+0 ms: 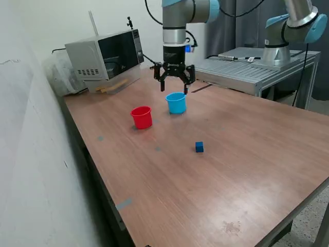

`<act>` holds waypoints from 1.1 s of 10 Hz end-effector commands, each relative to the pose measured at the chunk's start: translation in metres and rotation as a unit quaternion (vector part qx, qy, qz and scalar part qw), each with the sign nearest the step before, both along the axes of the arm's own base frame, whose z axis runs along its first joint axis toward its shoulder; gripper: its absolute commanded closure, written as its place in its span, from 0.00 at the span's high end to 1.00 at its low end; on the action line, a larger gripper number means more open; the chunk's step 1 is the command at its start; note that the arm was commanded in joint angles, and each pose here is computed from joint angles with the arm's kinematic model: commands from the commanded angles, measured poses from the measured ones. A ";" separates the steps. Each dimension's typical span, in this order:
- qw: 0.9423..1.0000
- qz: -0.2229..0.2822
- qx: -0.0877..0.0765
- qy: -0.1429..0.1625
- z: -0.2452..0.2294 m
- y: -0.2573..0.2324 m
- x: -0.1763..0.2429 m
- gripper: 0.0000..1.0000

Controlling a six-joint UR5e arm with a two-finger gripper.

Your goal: Place red objects in the red bin, and blue objects in the blue bin.

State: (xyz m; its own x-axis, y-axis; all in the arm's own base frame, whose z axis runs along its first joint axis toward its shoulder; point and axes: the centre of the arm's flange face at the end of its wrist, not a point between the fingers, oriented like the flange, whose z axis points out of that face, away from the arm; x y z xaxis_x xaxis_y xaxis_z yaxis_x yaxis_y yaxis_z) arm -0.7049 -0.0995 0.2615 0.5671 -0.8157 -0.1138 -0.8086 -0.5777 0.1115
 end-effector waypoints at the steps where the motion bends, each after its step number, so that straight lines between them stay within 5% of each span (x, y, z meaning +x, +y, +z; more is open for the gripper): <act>1: 0.966 0.252 -0.002 -0.051 0.012 -0.111 0.098 1.00; 4: 0.954 0.297 -0.002 -0.051 0.012 -0.160 0.115 1.00; 5: 0.953 0.299 -0.003 -0.047 0.010 -0.166 0.104 1.00; 8: 0.940 0.340 -0.002 -0.040 -0.019 -0.247 0.071 1.00; 11: 0.940 0.339 -0.003 -0.033 -0.043 -0.265 0.034 1.00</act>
